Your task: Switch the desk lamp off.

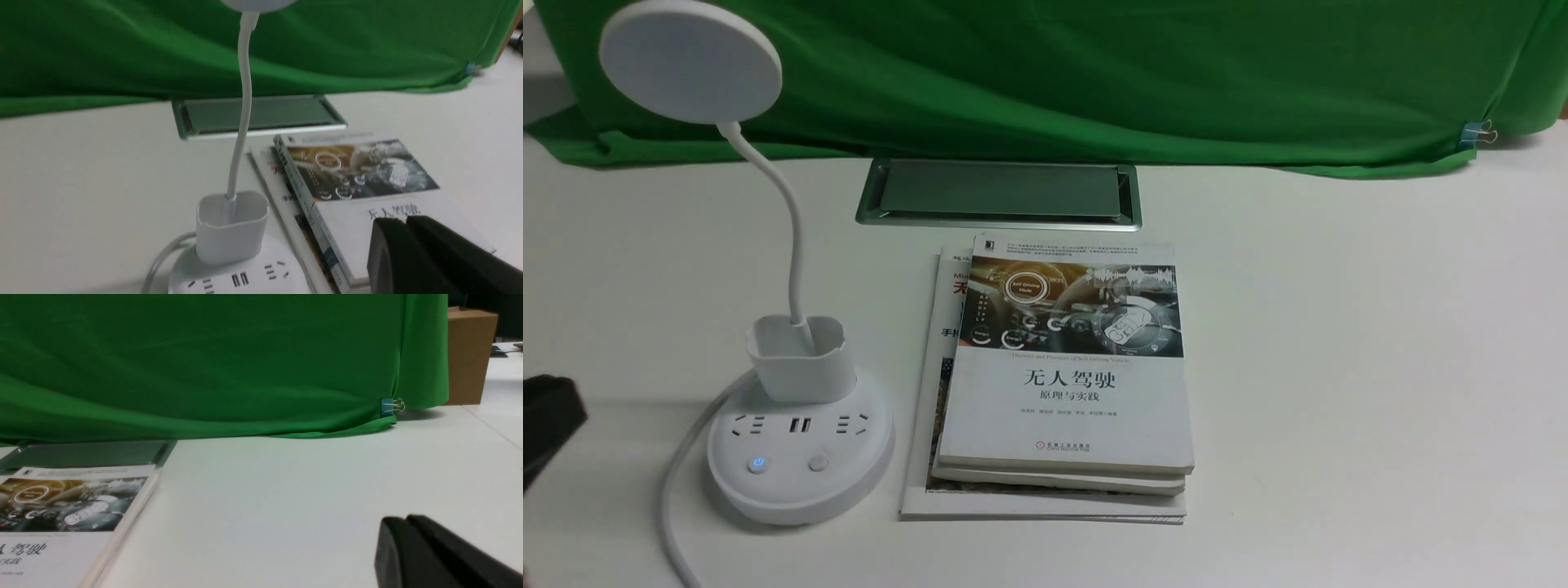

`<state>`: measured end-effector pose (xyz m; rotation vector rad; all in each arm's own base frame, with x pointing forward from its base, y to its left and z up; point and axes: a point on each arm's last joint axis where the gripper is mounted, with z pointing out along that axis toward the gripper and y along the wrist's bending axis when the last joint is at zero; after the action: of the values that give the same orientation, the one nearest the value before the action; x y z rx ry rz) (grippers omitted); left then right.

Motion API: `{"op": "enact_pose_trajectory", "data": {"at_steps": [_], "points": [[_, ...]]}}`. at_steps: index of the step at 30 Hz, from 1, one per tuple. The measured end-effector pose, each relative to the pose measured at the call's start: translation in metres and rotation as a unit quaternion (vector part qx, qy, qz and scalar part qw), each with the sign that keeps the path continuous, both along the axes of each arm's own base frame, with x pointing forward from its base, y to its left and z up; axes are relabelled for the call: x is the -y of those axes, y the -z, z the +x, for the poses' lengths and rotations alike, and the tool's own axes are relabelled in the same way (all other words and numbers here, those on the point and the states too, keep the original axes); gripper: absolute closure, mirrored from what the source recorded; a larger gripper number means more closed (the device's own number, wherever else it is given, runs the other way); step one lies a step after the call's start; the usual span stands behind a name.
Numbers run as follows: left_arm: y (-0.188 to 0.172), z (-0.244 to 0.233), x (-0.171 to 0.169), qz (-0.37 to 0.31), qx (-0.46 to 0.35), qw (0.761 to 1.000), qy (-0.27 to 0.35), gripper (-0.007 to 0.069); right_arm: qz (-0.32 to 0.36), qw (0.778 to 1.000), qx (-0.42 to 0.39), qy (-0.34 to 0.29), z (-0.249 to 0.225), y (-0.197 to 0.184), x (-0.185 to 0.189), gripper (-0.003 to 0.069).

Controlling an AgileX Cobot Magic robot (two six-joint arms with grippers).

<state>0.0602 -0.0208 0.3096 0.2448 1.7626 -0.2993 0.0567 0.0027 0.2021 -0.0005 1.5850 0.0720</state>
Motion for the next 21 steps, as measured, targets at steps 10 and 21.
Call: {"op": "enact_pose_trajectory", "data": {"at_steps": [10,21], "points": [[0.024,0.003,0.002,0.000,-0.001,1.000,0.004,0.0606,0.000,1.000,0.000,0.000,0.000,0.000,0.000,0.0624],[0.071,-0.002,0.001,-0.007,-0.042,0.999,0.004,0.0606,0.000,1.000,0.000,0.000,0.000,0.000,0.000,0.0624]]}}
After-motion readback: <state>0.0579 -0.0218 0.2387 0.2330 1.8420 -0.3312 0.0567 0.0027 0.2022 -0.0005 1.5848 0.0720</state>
